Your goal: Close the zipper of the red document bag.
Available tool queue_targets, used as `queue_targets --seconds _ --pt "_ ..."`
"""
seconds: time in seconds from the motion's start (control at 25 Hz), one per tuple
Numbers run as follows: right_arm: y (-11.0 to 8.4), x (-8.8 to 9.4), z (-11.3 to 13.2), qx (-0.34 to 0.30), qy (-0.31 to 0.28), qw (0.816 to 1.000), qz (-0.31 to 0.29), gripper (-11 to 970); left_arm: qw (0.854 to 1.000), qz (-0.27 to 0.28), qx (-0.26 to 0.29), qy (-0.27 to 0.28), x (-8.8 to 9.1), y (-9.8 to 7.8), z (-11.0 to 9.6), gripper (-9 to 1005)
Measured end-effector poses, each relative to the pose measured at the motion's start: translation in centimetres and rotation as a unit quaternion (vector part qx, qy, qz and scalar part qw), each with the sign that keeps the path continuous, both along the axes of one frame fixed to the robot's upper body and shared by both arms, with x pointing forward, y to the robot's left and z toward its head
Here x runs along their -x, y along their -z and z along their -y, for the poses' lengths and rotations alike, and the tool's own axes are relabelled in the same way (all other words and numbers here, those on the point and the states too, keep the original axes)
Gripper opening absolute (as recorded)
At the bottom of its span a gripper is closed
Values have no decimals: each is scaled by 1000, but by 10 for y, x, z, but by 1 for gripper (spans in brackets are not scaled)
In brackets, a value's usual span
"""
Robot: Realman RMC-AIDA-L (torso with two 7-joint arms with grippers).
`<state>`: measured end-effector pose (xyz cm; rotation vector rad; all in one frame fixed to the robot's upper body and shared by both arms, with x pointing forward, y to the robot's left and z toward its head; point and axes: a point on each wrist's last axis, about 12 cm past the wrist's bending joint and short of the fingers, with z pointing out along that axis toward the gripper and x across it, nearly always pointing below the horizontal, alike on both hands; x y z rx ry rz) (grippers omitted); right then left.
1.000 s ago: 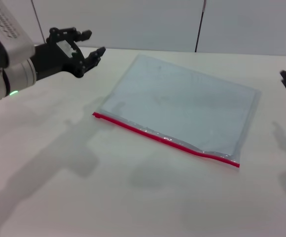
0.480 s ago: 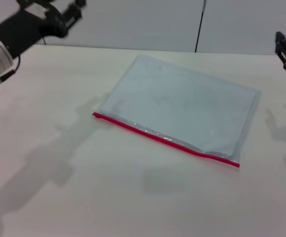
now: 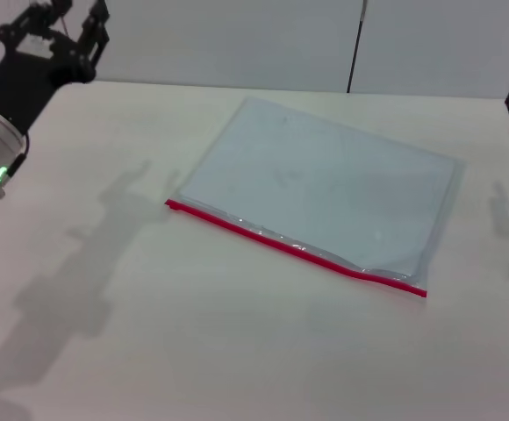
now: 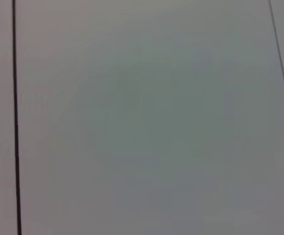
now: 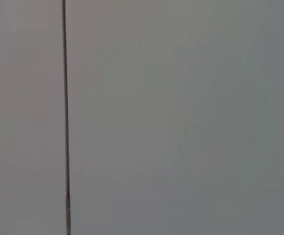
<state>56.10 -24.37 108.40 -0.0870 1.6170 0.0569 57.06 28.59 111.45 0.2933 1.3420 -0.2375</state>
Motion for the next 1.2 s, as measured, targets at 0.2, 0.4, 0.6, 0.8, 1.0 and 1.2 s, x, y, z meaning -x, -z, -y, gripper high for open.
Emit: queue_targets --seconds 0.2,0.4,0.6,0.8,1.0,1.2 --pt "5 1 -5 -18 -4 999 28 469 1000 -7 -18 1 -4 7 4 467" --pt "7 -4 -6 -13 -5 999 30 458 1000 -2 -17 5 -5 6 5 466" --pt "9 -4 -4 -16 5 999 35 447 1000 -2 -17 8 -7 5 6 466" --pt "11 -4 -8 -34 7 999 26 436 1000 -1 -16 9 -6 5 6 467" --pt "11 -4 -12 -32 -2 999 25 425 1000 2 -15 11 -6 4 6 466" --pt "11 -4 -15 -28 -8 999 28 423 1000 0 -15 12 -9 5 7 466"
